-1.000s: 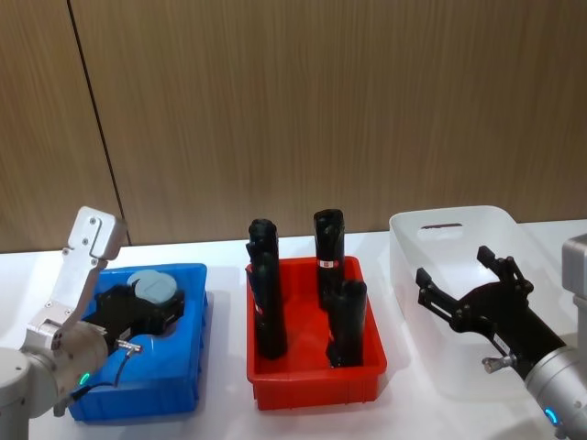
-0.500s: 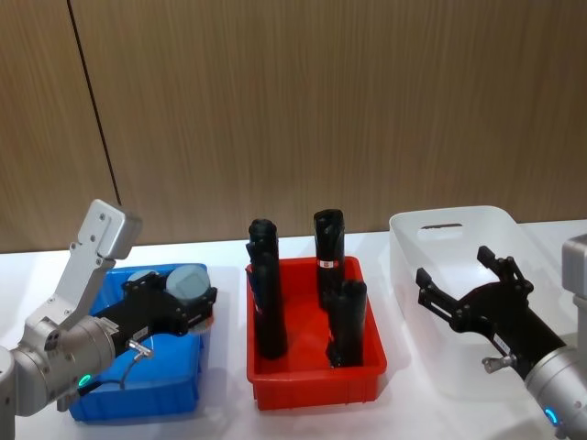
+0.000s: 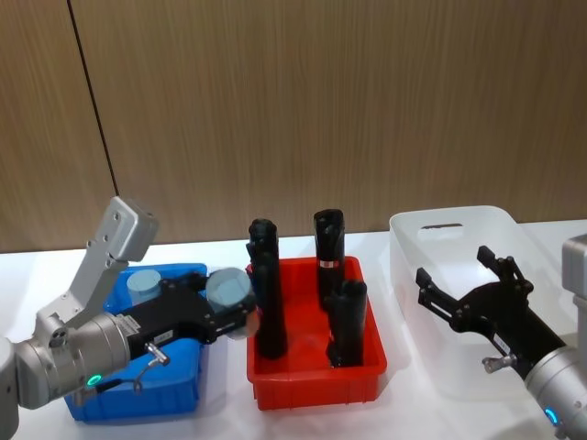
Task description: Pick the cotton swabs from the blue box and place them into the white box.
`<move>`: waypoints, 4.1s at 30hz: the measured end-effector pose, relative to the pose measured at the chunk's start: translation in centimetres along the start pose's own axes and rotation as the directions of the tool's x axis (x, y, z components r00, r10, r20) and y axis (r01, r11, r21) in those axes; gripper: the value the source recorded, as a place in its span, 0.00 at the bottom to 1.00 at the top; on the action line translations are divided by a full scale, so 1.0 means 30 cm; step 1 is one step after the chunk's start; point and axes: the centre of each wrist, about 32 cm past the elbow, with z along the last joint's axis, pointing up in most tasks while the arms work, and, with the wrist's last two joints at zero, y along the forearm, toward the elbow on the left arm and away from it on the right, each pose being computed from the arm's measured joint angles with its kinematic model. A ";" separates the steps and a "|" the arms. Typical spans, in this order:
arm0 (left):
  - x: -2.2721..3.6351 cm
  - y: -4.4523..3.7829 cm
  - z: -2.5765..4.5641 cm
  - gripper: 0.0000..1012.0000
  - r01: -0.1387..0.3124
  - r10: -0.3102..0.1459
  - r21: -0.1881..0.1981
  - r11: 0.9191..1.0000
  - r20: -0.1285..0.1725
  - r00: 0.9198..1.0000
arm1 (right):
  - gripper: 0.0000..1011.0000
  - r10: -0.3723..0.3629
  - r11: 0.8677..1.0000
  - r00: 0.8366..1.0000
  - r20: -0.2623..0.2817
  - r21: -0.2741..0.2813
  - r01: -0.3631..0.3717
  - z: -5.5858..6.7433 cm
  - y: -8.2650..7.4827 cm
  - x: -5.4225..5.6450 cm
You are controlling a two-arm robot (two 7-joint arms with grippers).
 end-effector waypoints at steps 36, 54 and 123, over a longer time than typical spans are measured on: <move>0.050 -0.131 0.019 0.66 0.466 -0.467 -0.118 0.877 0.025 0.884 | 0.99 0.000 1.000 1.000 0.000 0.000 0.000 0.000 0.000 0.000; 0.054 -0.146 0.022 0.66 0.504 -0.504 -0.128 0.854 0.032 0.863 | 0.99 0.036 0.999 0.999 0.016 -0.004 -0.036 0.005 -0.002 0.012; 0.055 -0.150 0.023 0.66 0.516 -0.516 -0.131 0.847 0.034 0.856 | 0.99 0.661 0.714 0.747 -0.075 -0.243 -0.656 0.126 0.132 0.158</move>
